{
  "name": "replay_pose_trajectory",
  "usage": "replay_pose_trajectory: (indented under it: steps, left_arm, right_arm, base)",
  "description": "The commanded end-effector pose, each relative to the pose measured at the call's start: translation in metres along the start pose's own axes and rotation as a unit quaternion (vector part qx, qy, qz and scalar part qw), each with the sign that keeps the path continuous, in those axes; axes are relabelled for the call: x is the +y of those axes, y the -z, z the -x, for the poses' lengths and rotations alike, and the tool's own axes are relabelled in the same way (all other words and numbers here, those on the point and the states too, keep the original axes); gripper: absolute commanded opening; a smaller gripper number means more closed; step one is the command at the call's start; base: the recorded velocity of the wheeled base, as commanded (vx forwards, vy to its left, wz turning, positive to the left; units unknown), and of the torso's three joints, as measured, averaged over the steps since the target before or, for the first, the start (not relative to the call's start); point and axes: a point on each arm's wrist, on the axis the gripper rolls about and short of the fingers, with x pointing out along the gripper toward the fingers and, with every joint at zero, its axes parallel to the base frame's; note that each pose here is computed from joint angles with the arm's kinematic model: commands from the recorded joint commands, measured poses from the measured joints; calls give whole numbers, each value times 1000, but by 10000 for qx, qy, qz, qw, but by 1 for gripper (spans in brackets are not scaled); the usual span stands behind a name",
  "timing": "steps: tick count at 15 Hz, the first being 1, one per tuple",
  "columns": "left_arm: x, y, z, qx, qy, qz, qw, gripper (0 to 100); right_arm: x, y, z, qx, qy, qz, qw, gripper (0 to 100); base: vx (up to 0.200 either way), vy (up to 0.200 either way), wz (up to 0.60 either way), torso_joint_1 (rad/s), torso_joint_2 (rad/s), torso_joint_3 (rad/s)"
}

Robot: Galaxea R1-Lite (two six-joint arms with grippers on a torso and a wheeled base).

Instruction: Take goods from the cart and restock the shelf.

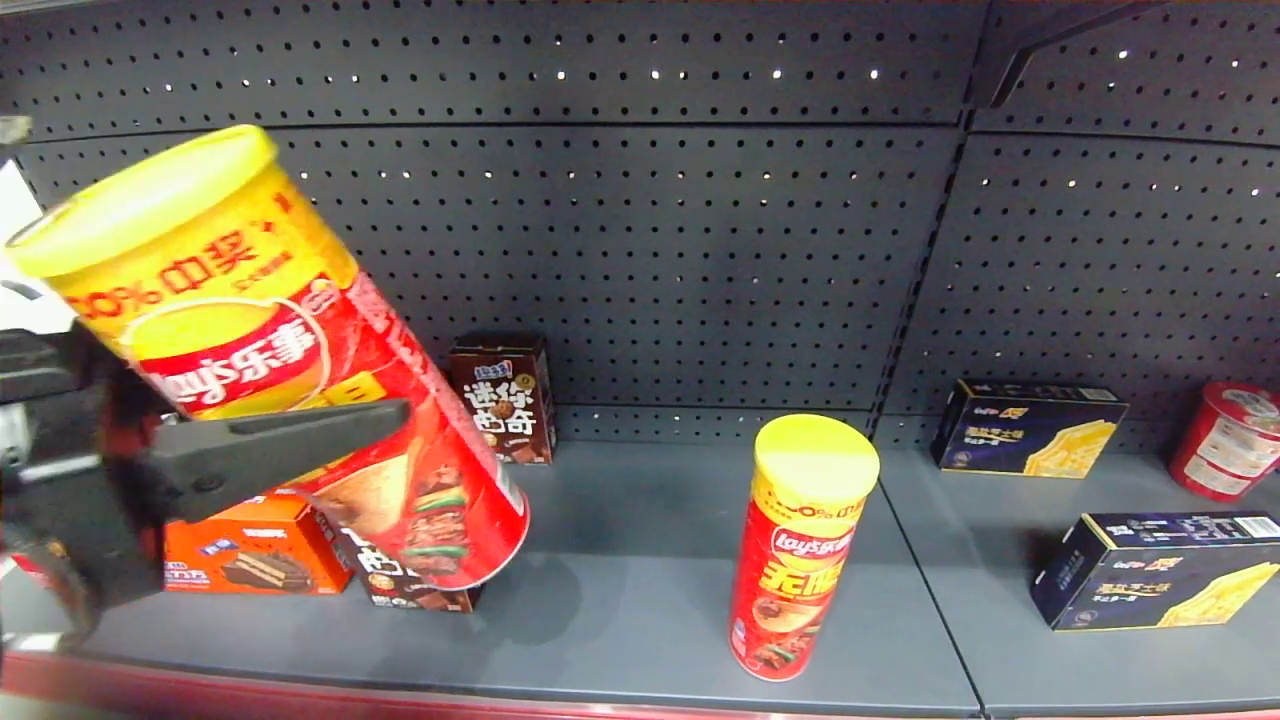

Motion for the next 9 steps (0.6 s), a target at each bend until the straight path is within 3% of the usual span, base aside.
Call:
replay_pose_trajectory:
  steps: [1,7,9]
  left_arm:
    - [18,5,-45,251,94,113,9996,0]
    - [33,13,-108,475,99,119,9988,0]
    - [39,20,-127,655,-69,-16,9978,0]
  right_arm:
    - [0,9,-1,55,50,22,10000,100]
    - [0,14,-4,95,23,-18,10000,100]
    - [0,14,-4,88,24,-16,10000,100]
  base:
    - [0,0,0,0,0,0]
    - [0,0,0,0,0,0]
    - [0,0,0,0,0,0]
